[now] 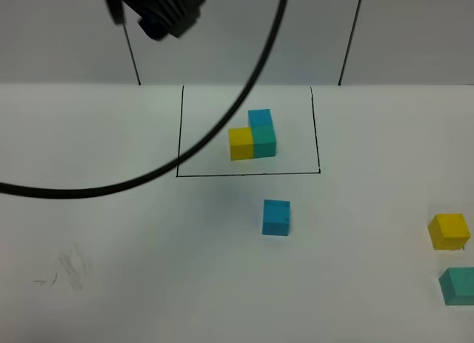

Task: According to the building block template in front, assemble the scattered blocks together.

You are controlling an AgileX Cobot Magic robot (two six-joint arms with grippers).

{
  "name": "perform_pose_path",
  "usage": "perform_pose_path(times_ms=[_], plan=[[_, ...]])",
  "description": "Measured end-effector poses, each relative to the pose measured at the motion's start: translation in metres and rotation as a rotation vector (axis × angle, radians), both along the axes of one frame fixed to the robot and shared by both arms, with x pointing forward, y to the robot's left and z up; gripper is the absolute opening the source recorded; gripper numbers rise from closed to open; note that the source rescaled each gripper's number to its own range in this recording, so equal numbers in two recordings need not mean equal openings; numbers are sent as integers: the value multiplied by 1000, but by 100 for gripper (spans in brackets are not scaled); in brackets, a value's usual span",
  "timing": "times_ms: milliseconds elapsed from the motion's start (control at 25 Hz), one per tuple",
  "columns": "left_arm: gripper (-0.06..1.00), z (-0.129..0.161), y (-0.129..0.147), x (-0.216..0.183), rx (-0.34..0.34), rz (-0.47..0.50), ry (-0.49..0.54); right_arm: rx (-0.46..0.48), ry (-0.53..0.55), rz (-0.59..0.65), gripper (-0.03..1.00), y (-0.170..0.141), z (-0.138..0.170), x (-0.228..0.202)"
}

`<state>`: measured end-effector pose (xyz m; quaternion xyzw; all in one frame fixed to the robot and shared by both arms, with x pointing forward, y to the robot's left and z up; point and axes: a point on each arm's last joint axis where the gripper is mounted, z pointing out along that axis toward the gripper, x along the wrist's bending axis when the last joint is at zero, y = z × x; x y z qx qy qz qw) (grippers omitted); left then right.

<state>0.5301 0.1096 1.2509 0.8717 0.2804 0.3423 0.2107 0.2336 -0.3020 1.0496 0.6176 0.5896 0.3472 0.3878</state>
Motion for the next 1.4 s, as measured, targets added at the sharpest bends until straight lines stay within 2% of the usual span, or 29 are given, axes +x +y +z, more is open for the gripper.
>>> perform_pose_path(times_ms=[200, 320, 480, 640, 760, 840, 1000, 1240, 1400], plan=[[97, 60, 48, -55, -127, 69, -163, 0, 0, 0, 0, 0, 0, 0], [96, 84, 78, -91, -191, 79, -240, 0, 0, 0, 0, 0, 0, 0], [92, 91, 117, -136, -197, 107, -301, 0, 0, 0, 0, 0, 0, 0], [90, 73, 155, -177, -162, 155, -326, 0, 0, 0, 0, 0, 0, 0], [90, 55, 187, -212, -199, 209, -352, 0, 0, 0, 0, 0, 0, 0], [90, 41, 205, -235, -247, 245, -366, 0, 0, 0, 0, 0, 0, 0], [87, 9, 227, -265, -287, 237, -360, 0, 0, 0, 0, 0, 0, 0], [84, -58, 227, -286, -373, 174, -210, 0, 0, 0, 0, 0, 0, 0], [81, -99, 217, -285, -379, 143, -79, 0, 0, 0, 0, 0, 0, 0]])
